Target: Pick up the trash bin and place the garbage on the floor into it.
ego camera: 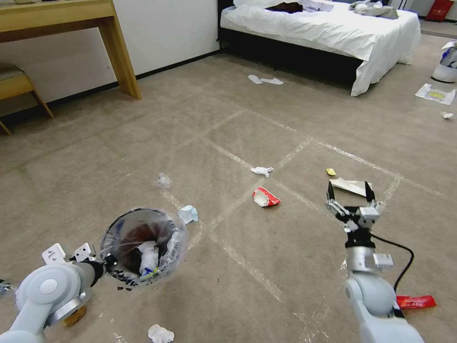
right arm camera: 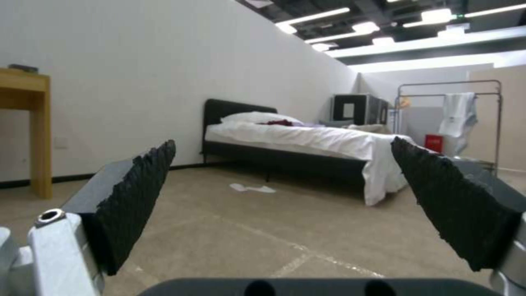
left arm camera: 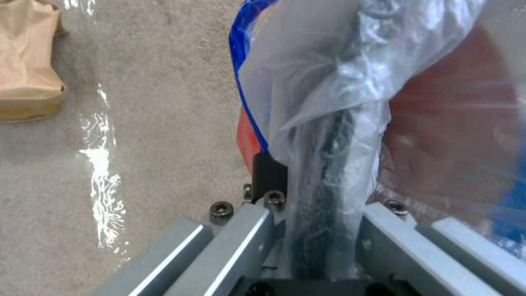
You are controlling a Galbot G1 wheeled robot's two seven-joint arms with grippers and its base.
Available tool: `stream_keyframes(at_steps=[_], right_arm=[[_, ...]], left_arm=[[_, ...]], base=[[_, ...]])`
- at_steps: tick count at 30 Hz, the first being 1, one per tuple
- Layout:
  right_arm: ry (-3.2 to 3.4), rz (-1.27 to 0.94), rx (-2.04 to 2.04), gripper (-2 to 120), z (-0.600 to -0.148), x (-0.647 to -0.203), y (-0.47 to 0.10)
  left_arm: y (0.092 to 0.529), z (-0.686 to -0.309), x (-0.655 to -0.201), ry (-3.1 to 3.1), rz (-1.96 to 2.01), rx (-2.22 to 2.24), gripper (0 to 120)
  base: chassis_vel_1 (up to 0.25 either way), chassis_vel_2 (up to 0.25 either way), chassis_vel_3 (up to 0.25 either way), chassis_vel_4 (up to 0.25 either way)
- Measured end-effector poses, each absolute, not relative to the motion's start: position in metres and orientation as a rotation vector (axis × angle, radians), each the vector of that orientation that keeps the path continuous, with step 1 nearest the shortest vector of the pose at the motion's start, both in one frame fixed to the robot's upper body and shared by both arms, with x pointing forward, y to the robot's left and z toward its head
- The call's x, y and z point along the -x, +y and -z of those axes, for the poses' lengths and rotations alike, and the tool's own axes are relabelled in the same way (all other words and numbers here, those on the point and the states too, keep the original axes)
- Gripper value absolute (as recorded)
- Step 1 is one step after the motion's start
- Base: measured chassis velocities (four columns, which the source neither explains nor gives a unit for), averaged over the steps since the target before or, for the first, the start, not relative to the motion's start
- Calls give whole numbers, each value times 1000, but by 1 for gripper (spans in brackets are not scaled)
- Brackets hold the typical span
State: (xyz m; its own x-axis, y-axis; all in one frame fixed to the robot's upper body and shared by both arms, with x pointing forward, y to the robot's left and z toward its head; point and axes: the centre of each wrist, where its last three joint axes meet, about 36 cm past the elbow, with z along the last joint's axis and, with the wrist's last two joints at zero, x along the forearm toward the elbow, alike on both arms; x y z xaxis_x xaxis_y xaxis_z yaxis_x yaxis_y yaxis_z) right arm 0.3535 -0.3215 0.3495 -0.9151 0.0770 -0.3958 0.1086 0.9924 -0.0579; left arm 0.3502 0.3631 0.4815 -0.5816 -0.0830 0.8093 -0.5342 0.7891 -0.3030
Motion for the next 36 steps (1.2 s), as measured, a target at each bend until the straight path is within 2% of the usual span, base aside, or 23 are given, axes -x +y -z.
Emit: stream_keyframes(at_steps=[10,23,36], right_arm=[[2731,120,-134,100,-338,-327,-314],[2726,134,-106,100,-319,-316,-306],[2737,130,-94,100,-303,-314,-297]], left_arm=[[364,-487,-351,-2128,-662,-460,0],[362,-490,-347,-2133,-671,-463,0],[363,-489,-345,-2132,-678,-474,0]], base=[[0,0,0,0],[0,0,0,0],[-93,84,83,-87]])
